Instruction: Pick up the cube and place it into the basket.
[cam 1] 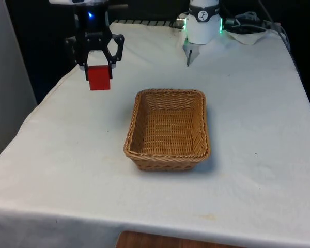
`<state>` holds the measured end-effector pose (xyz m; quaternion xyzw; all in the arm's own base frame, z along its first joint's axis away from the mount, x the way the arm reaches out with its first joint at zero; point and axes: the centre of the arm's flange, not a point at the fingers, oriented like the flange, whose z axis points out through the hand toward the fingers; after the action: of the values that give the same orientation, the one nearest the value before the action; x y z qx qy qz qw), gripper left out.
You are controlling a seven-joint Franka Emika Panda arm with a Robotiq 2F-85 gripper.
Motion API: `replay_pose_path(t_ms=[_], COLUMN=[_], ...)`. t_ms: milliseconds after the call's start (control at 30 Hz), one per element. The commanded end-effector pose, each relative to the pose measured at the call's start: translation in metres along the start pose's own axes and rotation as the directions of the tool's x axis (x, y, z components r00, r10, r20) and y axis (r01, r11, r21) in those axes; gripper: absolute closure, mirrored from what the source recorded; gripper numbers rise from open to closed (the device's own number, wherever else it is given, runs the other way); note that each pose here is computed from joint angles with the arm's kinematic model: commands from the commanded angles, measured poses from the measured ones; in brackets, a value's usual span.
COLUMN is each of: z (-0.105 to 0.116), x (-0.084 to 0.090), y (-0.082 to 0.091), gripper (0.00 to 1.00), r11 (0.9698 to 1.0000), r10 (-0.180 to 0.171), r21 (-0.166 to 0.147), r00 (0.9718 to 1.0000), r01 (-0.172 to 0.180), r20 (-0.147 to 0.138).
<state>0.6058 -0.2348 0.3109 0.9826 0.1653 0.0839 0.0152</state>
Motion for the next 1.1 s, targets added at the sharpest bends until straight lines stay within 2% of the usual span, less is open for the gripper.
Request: replay_pose_path(t_ms=[0,200,233,267,433,467,500,700,733,767,800,867,1033,1067], z=[0.000,-0.004,-0.006,-0.004,-0.007,-0.007,-0.008,-0.011,-0.011,-0.012,-0.011,-0.011,-0.009,-0.009], x=[0.004,0.022,0.021,0.024,0.037,0.034,0.039,0.055,0.057,0.056,0.060,0.065,0.075,0.075], y=[-0.001,-0.010,-0.010,-0.012,-0.024,-0.021,-0.026,-0.043,-0.045,-0.043,-0.049,-0.056,-0.070,-0.071], gripper=[0.99,0.99,0.99,0.99,0.99,0.99,0.99,0.99,0.99,0.99,0.99,0.99,0.99,0.99], r11=[1.0000,0.9998,0.9998,0.9998,0.9994,0.9994,0.9994,0.9989,0.9988,0.9987,0.9987,0.9985,0.9981,0.9977], r10=[0.001,-0.004,-0.005,-0.005,-0.010,-0.010,-0.009,-0.013,-0.014,-0.016,-0.015,-0.015,-0.016,-0.017], r21=[0.000,0.018,0.020,0.021,0.034,0.034,0.034,0.047,0.048,0.050,0.050,0.054,0.061,0.066], r00=[0.9999,0.9995,0.9998,0.9993,0.9985,0.9992,0.9983,0.9974,0.9972,0.9980,0.9971,0.9969,0.9967,0.9974], r01=[-0.001,0.003,0.005,0.004,0.008,0.009,0.007,0.010,0.011,0.012,0.012,0.011,0.012,0.012], r20=[0.014,0.033,0.021,0.037,0.054,0.040,0.057,0.071,0.073,0.062,0.075,0.078,0.079,0.070])
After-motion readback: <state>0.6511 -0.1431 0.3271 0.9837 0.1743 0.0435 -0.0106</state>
